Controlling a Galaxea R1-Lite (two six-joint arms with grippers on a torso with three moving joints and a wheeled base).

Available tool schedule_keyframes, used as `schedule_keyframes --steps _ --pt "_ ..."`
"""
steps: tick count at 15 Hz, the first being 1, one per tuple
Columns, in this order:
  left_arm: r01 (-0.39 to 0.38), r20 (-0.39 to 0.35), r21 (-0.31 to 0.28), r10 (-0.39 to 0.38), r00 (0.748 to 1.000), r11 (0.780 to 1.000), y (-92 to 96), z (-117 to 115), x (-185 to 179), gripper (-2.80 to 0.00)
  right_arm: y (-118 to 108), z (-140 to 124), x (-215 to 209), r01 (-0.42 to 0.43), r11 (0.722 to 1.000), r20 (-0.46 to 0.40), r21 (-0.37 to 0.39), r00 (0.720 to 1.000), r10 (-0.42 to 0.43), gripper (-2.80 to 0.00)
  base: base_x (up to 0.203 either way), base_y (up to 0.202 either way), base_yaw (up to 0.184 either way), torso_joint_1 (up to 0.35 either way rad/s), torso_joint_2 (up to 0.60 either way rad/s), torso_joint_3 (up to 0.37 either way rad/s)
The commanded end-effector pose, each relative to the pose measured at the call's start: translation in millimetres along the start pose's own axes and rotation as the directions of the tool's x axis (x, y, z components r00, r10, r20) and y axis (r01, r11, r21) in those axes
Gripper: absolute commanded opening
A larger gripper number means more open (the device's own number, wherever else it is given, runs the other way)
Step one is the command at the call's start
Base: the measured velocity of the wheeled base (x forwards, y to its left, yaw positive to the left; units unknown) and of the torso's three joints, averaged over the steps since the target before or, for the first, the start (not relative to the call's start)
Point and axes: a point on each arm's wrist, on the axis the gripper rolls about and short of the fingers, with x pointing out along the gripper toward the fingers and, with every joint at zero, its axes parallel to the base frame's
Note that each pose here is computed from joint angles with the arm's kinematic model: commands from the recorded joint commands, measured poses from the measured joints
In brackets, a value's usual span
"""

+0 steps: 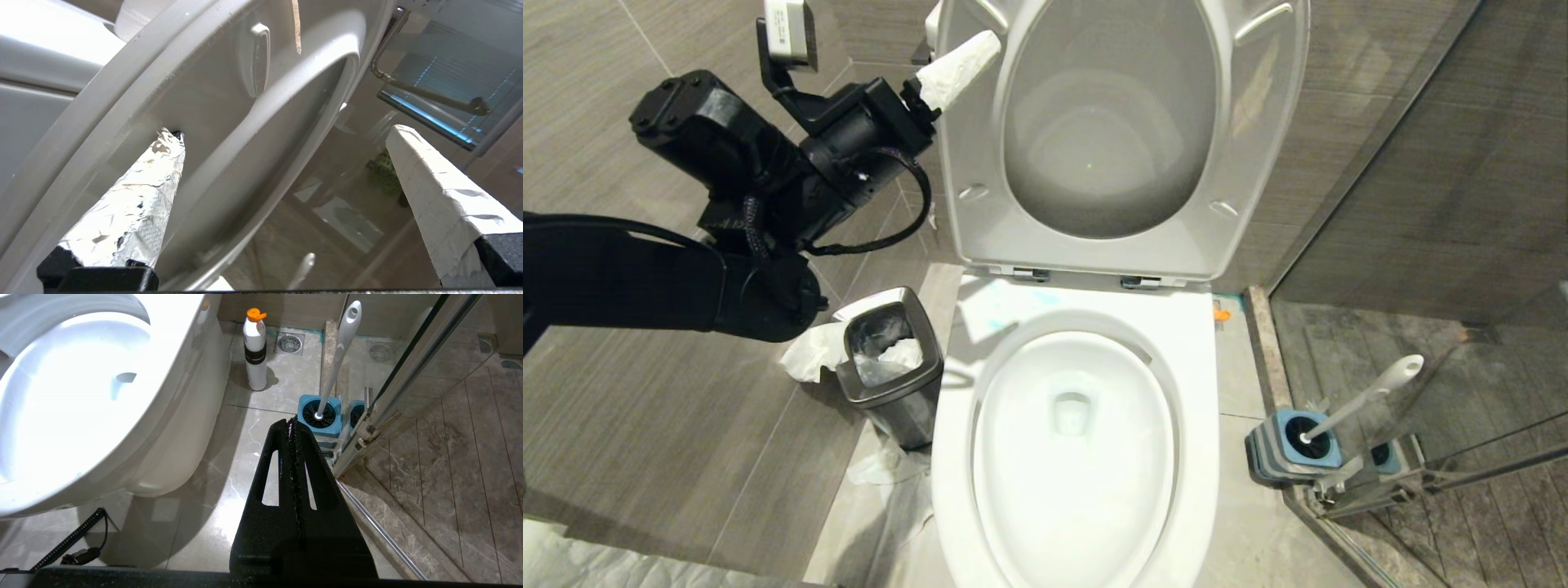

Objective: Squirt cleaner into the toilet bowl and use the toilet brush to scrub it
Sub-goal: Use the left hand to lift the toilet lid slightly

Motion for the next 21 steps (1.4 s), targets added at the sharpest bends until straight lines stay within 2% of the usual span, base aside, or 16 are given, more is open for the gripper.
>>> schedule_keyframes --steps 1,6,8,15,19,21 --pt "-0.025 -0.012 0.052 0.026 1.0 0.998 16.2 -12 3 0.0 0 0 0 -0.001 1.0 -0.001 0.0 1.0 0.001 -2.8 0.0 0.0 0.0 0.0 0.0 0.0" --pt "-0.069 -0.051 0.123 0.075 0.996 0.99 38.9 -34 9 0.0 0 0 0 0.0 1.0 -0.001 0.0 1.0 0.0 -2.8 0.0 0.0 0.0 0.0 0.0 0.0" --pt "-0.083 -0.036 0.155 0.089 0.995 0.984 45.2 -34 16 0.0 0 0 0 0.0 1.0 -0.001 0.0 1.0 0.0 -2.8 0.0 0.0 0.0 0.0 0.0 0.0" --pt "-0.133 -0.068 0.171 0.147 0.987 0.976 66.3 -58 14 0.0 0 0 0 0.0 1.0 0.001 0.0 1.0 0.0 -2.8 0.0 0.0 0.0 0.0 0.0 0.0" --pt "-0.136 -0.039 0.192 0.146 0.989 0.972 65.9 -52 18 0.0 0 0 0 0.0 1.0 -0.001 0.0 1.0 0.0 -2.8 0.0 0.0 0.0 0.0 0.0 0.0" --pt "-0.123 -0.01 0.209 0.128 0.992 0.97 55.0 -31 21 0.0 0 0 0 0.0 1.0 0.0 0.0 1.0 0.0 -2.8 0.0 0.0 0.0 0.0 0.0 0.0"
